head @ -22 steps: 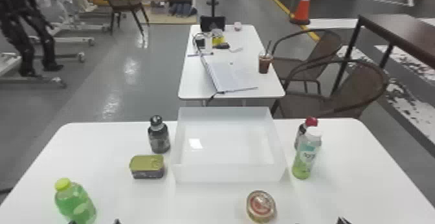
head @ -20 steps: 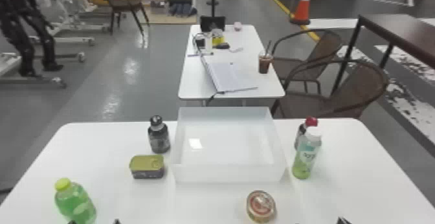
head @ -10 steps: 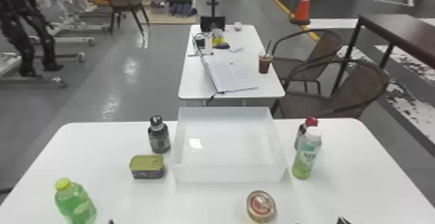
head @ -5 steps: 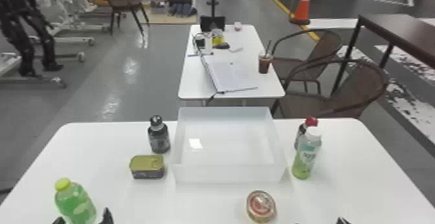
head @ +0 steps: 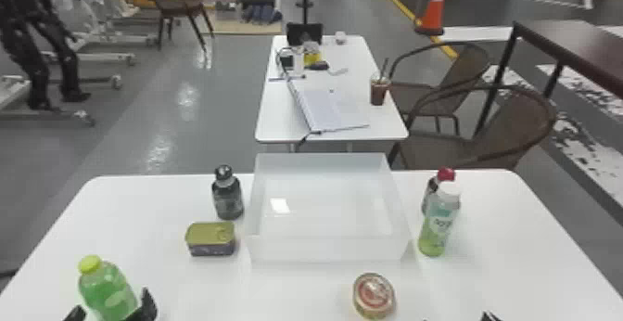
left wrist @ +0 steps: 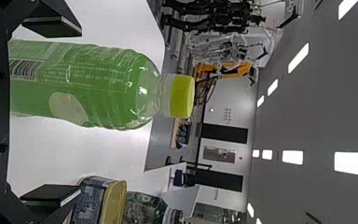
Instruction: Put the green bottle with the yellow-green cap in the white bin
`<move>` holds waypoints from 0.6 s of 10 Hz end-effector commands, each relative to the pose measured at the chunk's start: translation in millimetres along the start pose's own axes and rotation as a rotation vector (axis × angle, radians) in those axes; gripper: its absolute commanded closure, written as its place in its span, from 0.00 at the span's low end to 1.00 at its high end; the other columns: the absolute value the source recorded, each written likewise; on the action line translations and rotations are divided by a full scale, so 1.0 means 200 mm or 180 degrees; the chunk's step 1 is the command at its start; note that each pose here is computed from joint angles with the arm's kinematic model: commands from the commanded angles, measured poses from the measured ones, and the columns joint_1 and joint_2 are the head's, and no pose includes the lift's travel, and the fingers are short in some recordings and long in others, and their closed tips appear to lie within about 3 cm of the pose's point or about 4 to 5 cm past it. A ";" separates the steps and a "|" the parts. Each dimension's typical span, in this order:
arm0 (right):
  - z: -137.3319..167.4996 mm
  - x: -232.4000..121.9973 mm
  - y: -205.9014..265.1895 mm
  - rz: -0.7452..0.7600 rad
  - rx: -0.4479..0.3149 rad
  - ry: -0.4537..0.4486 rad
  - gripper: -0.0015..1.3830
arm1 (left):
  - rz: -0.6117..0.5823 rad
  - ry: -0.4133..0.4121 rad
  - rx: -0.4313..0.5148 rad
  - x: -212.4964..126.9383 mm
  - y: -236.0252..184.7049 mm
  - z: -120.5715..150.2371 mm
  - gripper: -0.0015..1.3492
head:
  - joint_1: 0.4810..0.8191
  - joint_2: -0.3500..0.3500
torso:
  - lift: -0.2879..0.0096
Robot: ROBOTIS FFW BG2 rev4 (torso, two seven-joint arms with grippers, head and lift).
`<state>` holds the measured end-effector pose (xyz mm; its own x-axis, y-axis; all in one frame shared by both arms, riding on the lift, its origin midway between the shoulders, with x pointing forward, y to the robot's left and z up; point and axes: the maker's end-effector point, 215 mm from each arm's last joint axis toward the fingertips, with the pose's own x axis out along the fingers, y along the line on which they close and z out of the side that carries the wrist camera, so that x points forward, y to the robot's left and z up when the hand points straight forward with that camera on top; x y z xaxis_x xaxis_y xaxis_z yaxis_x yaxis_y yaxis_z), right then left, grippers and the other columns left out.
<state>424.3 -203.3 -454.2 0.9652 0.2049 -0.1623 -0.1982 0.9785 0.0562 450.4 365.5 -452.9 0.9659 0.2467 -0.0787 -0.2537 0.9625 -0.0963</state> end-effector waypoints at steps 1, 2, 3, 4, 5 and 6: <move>0.00 0.00 0.00 0.0000 0.0005 -0.0001 0.08 | 0.0067 0.0002 0.0009 0.02 0.01 -0.01 0.09 | 0.20 0.50 | 0.63; 0.00 0.00 0.00 0.0000 0.0005 -0.0001 0.08 | 0.0111 0.0008 0.0009 0.04 0.02 -0.02 0.09 | 0.20 0.50 | 0.63; 0.00 0.00 0.00 0.0000 0.0005 -0.0001 0.08 | 0.0136 0.0014 0.0005 0.06 0.02 -0.02 0.09 | 0.20 0.50 | 0.63; 0.00 0.00 0.00 0.0000 0.0005 -0.0001 0.08 | 0.0163 0.0013 0.0003 0.08 0.03 -0.03 0.09 | 0.20 0.50 | 0.63; 0.00 0.00 0.00 0.0001 0.0001 0.0000 0.08 | 0.0205 -0.0006 0.0049 0.09 0.06 -0.01 0.10 | 0.20 0.50 | 0.63; 0.00 0.00 0.00 0.0001 0.0001 0.0000 0.08 | 0.0244 -0.0015 0.0080 0.09 0.09 0.00 0.11 | 0.20 0.50 | 0.63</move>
<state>424.5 -203.3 -454.3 0.9653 0.2049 -0.1620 -0.1981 0.9785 0.0576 463.9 384.9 -457.3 0.9453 0.3159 -0.0809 -0.3215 0.9444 -0.0690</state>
